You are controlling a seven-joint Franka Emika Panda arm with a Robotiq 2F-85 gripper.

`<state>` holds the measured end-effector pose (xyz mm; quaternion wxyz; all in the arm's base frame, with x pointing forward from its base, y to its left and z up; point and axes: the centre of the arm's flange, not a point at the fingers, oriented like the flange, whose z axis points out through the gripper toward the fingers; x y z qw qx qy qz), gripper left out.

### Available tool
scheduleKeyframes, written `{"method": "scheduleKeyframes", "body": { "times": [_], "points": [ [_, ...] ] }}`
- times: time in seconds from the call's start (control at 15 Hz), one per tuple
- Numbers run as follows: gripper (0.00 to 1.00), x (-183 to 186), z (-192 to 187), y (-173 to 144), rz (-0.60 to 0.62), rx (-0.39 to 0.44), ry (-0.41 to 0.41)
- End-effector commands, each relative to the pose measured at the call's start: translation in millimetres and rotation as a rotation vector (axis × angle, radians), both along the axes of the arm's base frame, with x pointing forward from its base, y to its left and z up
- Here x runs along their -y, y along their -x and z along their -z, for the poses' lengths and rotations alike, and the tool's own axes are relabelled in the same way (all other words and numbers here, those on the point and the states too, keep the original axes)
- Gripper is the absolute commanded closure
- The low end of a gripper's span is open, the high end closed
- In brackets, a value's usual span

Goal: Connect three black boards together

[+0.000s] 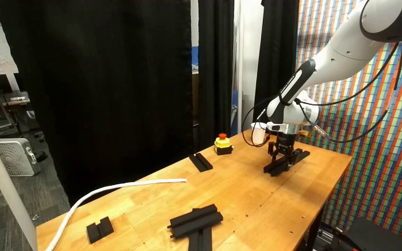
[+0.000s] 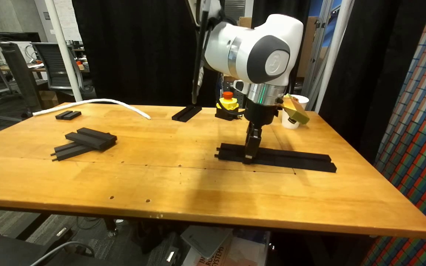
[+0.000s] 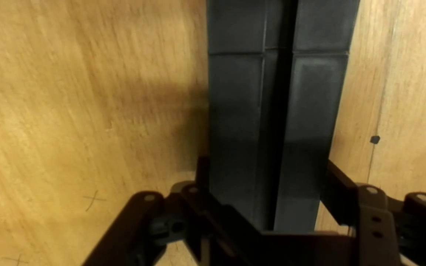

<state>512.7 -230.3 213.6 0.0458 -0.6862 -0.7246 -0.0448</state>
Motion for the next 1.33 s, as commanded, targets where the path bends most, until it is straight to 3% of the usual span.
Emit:
{"method": "scheduleKeyframes", "body": {
  "times": [0.0,0.4,0.47,0.6,0.87,1.27],
  "points": [
    [0.54,13.4,18.4,12.7,0.021,-0.01,0.0],
    [0.54,18.1,20.6,9.1,0.035,-0.022,0.005],
    [0.07,18.7,20.2,8.4,0.043,-0.024,0.008],
    [0.0,22.0,22.0,9.7,0.055,-0.031,0.01],
    [0.0,29.3,21.7,14.1,0.082,-0.041,0.015],
    [0.0,12.3,-18.5,28.3,0.127,-0.048,0.051]
  ]
}}
